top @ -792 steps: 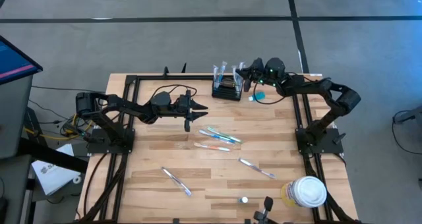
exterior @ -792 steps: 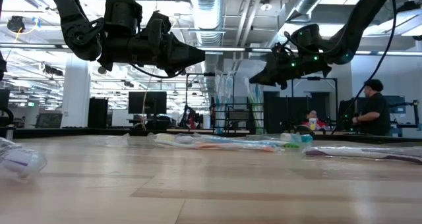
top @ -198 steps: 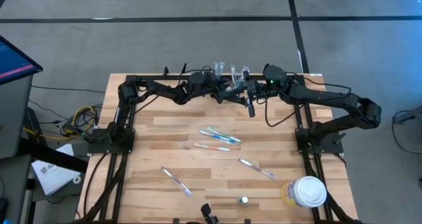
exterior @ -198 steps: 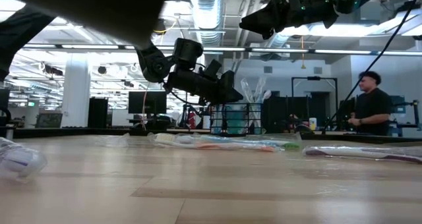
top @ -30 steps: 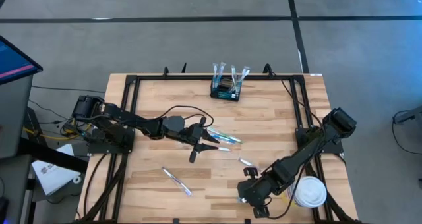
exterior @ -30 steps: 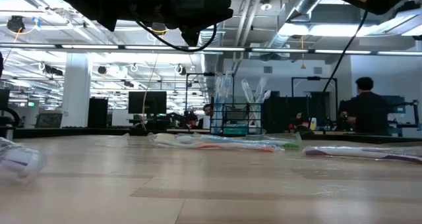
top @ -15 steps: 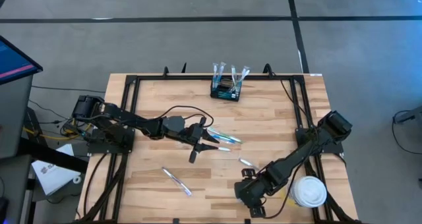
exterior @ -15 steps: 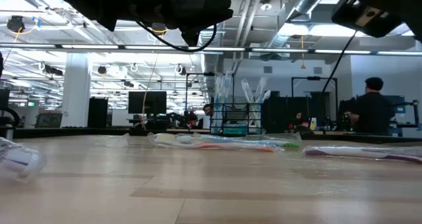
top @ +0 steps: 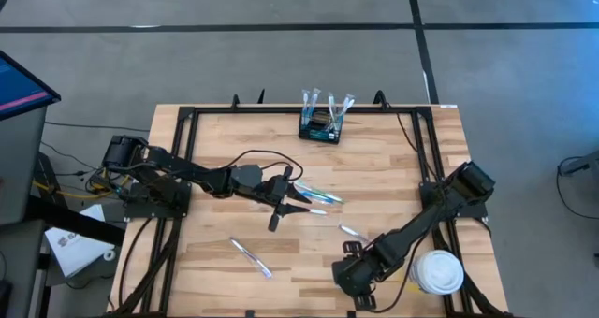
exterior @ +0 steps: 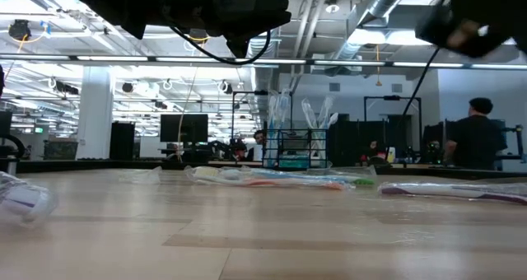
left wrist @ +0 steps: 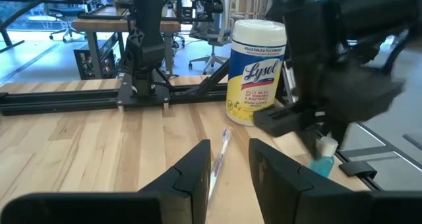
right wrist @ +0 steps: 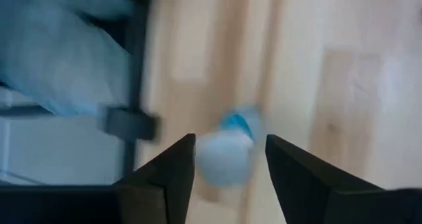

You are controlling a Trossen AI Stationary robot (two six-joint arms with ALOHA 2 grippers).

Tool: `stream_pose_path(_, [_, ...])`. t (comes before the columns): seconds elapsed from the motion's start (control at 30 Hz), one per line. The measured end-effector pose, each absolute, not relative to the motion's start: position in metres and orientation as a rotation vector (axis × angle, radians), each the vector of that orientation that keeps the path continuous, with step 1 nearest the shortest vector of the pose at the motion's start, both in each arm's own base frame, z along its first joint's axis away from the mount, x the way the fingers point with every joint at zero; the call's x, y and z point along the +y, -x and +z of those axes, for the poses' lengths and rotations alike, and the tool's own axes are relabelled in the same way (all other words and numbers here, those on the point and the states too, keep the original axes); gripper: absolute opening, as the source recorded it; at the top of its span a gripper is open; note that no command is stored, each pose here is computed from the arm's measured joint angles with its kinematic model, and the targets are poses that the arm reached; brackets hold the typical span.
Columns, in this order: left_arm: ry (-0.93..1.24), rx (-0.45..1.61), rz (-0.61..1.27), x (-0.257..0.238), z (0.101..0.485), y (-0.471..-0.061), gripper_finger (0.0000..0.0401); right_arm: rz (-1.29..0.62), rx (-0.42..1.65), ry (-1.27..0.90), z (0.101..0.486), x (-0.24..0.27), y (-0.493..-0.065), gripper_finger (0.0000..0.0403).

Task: Pick & Place toothbrushing station
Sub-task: Put the top blue mouthwash into the mesh organizer

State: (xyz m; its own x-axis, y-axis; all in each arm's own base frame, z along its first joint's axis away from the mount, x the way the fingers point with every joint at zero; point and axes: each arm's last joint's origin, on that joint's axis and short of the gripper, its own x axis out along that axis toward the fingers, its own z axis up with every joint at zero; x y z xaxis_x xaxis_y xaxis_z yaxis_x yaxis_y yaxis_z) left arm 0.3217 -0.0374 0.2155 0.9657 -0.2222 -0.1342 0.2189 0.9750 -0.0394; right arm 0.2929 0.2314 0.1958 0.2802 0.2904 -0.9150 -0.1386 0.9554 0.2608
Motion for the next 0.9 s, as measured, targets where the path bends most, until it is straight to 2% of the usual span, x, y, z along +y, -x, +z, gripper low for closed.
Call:
stream_pose_path(0.3, [0.024, 0.138, -0.223, -0.0375, 0.2156, -0.3217, 0.0099, 0.276, 1.273, -0.123, 0.1880, 0.2301, -0.2953, 0.0145])
stream_pose_path(0.67, [0.024, 0.139, -0.224, -0.0375, 0.2155, -0.3217, 0.0099, 0.331, 1.205, -0.049, 0.1898, 0.2329, -0.2984, 0.0082])
stream_pose_path(0.9, [0.024, 0.139, -0.224, -0.0374, 0.2155, -0.3217, 0.0099, 0.332, 1.190, -0.004, 0.1897, 0.2338, -0.2975, 0.0081])
